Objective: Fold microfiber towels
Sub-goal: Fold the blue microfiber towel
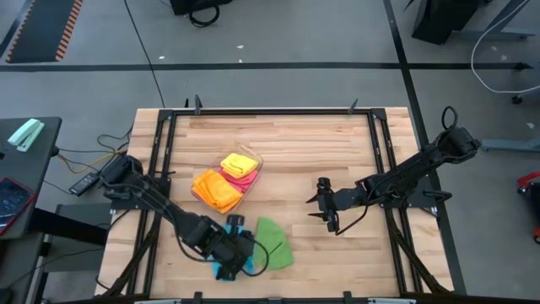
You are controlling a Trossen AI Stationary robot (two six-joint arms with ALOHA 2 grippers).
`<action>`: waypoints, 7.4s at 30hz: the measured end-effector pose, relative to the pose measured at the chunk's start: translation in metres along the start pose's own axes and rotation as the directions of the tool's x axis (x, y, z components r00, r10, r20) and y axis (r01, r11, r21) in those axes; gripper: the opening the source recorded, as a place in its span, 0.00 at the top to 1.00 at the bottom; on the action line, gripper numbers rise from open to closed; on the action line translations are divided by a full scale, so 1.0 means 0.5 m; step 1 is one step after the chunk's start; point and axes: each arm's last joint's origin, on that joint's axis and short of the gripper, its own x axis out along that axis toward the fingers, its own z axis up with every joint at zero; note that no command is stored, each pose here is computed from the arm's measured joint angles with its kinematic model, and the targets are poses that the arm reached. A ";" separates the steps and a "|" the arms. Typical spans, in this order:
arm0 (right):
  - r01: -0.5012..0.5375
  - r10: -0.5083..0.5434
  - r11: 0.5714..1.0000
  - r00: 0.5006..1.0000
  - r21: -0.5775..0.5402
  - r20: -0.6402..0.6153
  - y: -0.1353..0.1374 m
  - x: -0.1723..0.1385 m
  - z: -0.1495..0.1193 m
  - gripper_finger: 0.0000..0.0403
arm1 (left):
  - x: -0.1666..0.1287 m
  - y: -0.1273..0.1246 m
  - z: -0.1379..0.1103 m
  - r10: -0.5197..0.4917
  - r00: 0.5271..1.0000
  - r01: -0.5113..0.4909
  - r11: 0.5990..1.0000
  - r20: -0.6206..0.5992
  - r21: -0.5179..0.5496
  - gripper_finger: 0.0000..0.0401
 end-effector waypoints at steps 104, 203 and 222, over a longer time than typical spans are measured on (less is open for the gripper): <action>0.422 -0.410 0.898 0.905 -0.121 0.110 -0.059 -0.018 0.049 0.99 | -0.002 0.409 0.212 0.221 0.937 -0.241 0.969 0.271 0.046 0.92; 0.792 -0.973 0.205 0.103 -0.575 -0.205 -0.302 -0.390 0.549 1.00 | 0.050 0.263 0.175 0.524 0.845 -0.532 0.843 0.108 0.076 0.73; -0.046 -0.057 0.989 0.757 -0.140 -0.650 -0.084 -0.112 0.338 0.94 | 0.041 0.197 0.141 0.419 0.908 -0.419 0.903 0.019 0.089 0.80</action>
